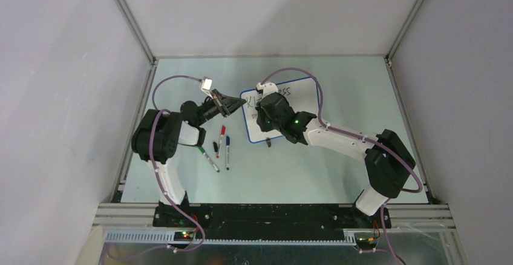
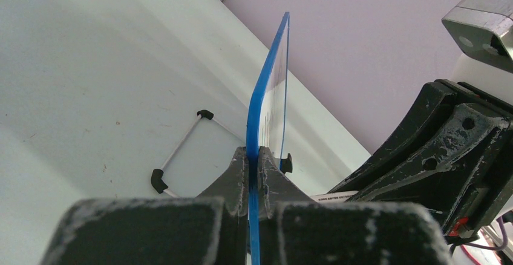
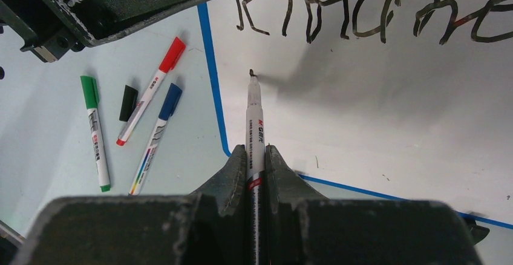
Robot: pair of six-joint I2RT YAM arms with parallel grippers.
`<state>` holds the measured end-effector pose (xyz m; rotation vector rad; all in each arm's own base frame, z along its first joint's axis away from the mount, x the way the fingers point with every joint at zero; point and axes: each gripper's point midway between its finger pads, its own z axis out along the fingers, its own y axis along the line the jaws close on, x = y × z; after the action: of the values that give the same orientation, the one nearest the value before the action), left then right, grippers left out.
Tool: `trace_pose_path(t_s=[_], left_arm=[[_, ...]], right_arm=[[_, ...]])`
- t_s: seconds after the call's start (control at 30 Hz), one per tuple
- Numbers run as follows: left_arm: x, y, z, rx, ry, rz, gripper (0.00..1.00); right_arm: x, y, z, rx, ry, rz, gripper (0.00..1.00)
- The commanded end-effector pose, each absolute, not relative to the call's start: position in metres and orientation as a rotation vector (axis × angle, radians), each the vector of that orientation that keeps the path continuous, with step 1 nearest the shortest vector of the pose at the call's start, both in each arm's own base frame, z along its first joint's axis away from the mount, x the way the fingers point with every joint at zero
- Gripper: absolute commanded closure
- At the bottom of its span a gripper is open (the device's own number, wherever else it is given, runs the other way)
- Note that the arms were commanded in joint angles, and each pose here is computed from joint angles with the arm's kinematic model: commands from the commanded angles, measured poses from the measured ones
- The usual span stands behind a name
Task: Write a sentence on the whiteboard
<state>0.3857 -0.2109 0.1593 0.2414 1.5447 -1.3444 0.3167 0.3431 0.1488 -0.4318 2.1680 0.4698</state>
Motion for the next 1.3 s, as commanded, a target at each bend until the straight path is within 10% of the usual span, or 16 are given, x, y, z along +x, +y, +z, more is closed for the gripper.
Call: trace_pose_path(t_s=[0.0,1.27], left_arm=[[0.385,-0.207,0.183,0.303,1.452,-1.297,1.00],[0.385,-0.207,0.183,0.302,1.453,-1.298,1.00]], right_arm=[[0.328,0.351,0.168,-0.415,2.124,0.488,1.00],[0.335,0.334,0.169,-0.353,2.142,0.426,1.00]])
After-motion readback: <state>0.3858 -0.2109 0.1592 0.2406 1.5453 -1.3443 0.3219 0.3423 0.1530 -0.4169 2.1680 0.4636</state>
